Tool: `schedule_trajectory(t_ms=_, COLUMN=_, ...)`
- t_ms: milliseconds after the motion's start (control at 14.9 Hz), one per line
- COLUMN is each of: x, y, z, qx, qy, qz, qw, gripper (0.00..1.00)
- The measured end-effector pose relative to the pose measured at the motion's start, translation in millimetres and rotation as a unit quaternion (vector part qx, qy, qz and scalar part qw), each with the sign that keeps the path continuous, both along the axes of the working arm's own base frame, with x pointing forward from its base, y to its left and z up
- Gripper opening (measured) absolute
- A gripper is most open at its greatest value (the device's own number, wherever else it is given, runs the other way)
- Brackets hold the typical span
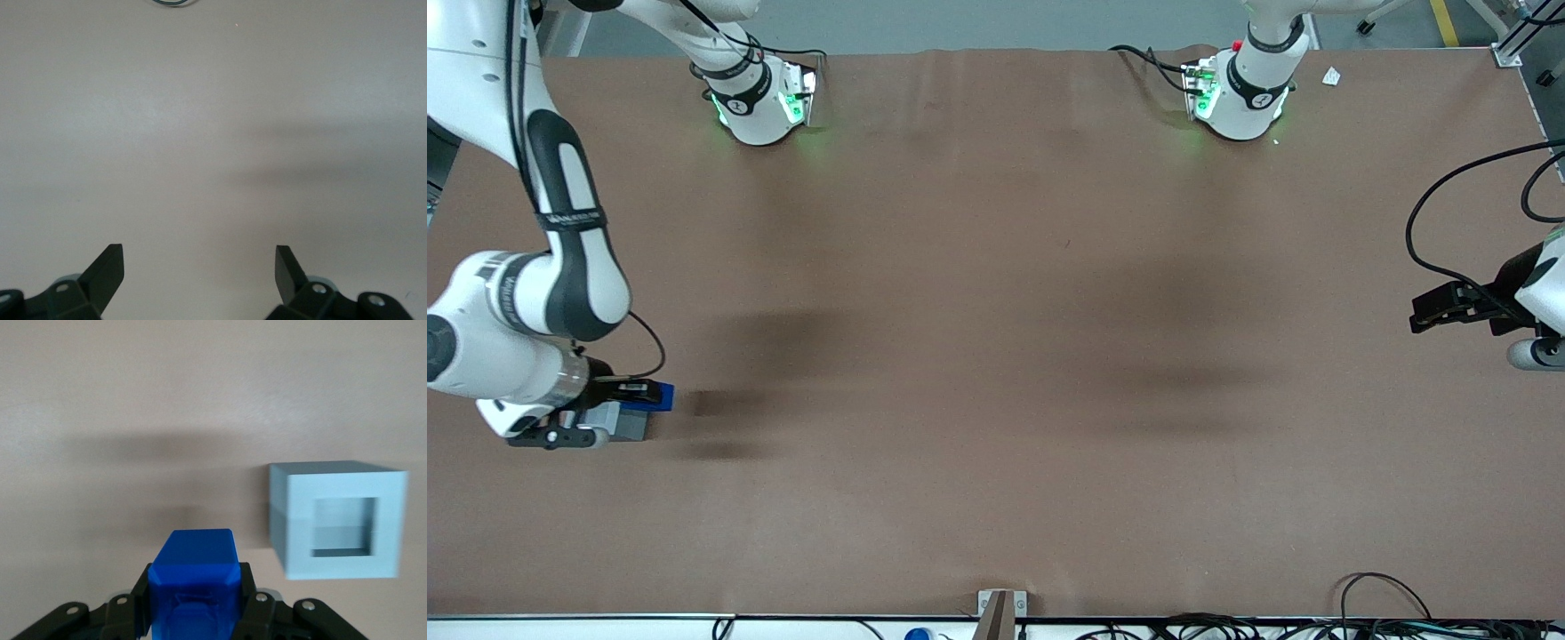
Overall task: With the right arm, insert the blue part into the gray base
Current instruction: 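Carry the blue cube over the gray base's square hole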
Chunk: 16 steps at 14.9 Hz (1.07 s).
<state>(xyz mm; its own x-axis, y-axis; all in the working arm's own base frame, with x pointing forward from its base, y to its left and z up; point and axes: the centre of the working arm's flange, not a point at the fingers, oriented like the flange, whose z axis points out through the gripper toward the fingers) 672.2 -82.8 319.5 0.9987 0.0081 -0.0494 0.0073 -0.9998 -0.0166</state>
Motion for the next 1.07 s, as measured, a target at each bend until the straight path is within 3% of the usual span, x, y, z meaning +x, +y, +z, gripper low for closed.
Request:
schedule_trajectory(t_ms=470, x=-7, y=-75, z=5, qx=0.001, qy=-0.011, qz=0.048, qw=0.9988, gripper=0.51)
schedule_trajectory(t_ms=1074, x=8, y=-92, z=-20, qx=0.000, qy=-0.008, qz=0.043, qw=0.9991, gripper=0.51)
